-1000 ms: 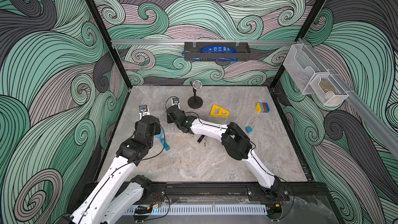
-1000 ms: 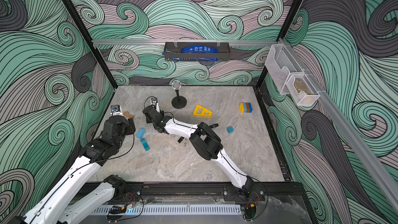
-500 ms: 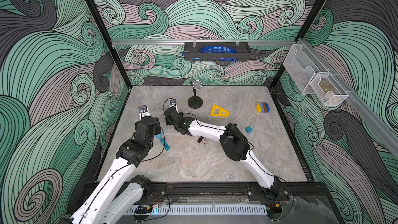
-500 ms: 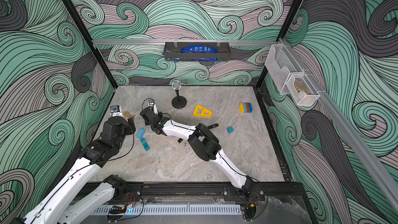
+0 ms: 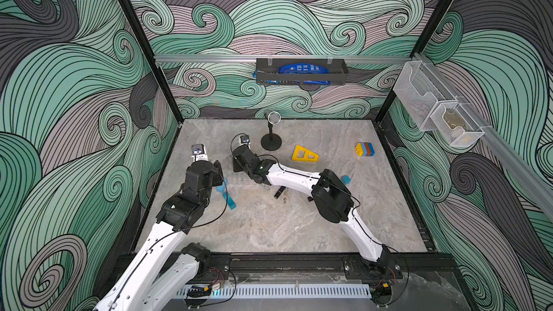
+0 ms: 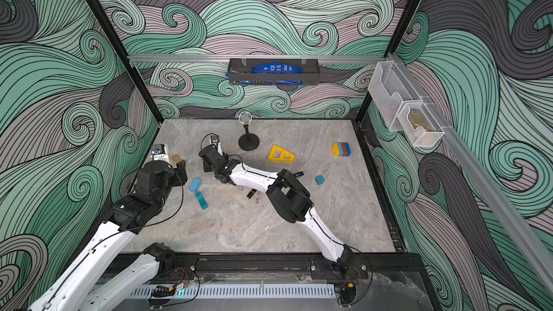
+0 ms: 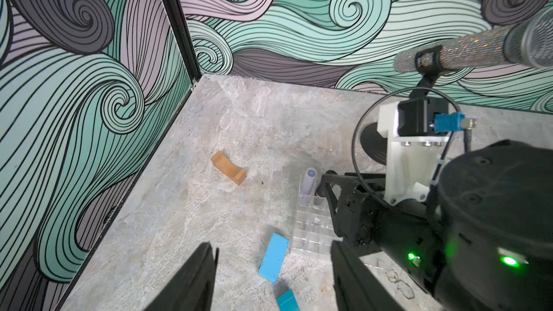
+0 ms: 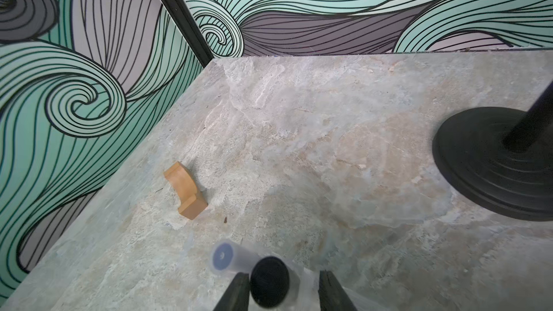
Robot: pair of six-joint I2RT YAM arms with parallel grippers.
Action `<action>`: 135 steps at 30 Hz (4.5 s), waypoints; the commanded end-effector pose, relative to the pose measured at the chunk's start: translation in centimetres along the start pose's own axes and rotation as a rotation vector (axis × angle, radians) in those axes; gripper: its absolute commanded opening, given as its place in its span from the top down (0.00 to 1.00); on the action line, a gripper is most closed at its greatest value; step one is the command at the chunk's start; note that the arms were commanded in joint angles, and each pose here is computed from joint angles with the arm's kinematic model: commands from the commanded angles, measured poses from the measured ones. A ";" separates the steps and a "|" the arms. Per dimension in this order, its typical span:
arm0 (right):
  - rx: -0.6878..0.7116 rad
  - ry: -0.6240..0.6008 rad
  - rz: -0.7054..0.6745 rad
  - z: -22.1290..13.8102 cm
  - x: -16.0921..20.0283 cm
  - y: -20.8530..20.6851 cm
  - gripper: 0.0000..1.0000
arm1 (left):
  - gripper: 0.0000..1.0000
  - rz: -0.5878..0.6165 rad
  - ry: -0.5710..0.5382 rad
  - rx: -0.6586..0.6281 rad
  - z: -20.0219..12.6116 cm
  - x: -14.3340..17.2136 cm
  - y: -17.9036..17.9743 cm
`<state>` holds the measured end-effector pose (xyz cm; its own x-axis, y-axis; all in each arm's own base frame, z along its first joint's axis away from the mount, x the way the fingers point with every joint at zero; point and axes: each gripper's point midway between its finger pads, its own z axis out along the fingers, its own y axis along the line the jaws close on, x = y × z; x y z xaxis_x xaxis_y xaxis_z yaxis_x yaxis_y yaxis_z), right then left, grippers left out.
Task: Arrange the lipsticks in the organizer
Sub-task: Place the lipstick in the storage box, then pick up the lipstick at the center of the board.
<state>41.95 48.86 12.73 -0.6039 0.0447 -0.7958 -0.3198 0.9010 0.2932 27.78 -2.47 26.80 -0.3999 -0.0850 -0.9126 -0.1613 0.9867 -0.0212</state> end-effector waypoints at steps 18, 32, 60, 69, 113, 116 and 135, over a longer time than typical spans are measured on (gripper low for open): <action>-0.104 0.017 0.371 -18.5 0.3 -16.7 0.51 | 0.43 0.272 0.432 0.559 -1.3 12.2 -15.8; -0.087 0.053 0.372 -21.1 2.1 -21.4 0.50 | 0.58 0.491 0.751 0.638 1.9 21.1 -23.5; -0.116 0.114 0.354 -20.5 3.4 -21.2 0.51 | 0.72 0.733 0.810 0.437 7.8 25.6 -24.7; -0.213 0.212 0.331 -21.5 4.1 -19.1 0.50 | 0.94 0.647 0.620 0.524 5.2 19.4 -24.4; -1.030 0.177 0.077 -31.8 -4.3 -7.9 0.32 | 0.93 -0.094 0.350 1.695 -11.0 2.5 -26.0; -1.070 0.171 0.062 -32.5 -4.5 -7.5 0.34 | 0.93 -0.107 0.432 1.811 -12.2 2.2 -26.3; -1.153 0.184 0.093 -33.9 -5.7 -5.8 0.64 | 0.97 -0.232 0.443 1.968 -12.5 0.9 -26.9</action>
<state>22.97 28.17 32.52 -0.7422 -0.0486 -0.6684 -0.6694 0.0044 0.7429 21.17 -31.34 30.31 -0.7638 0.0866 -0.6396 0.6040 -0.2536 -0.7556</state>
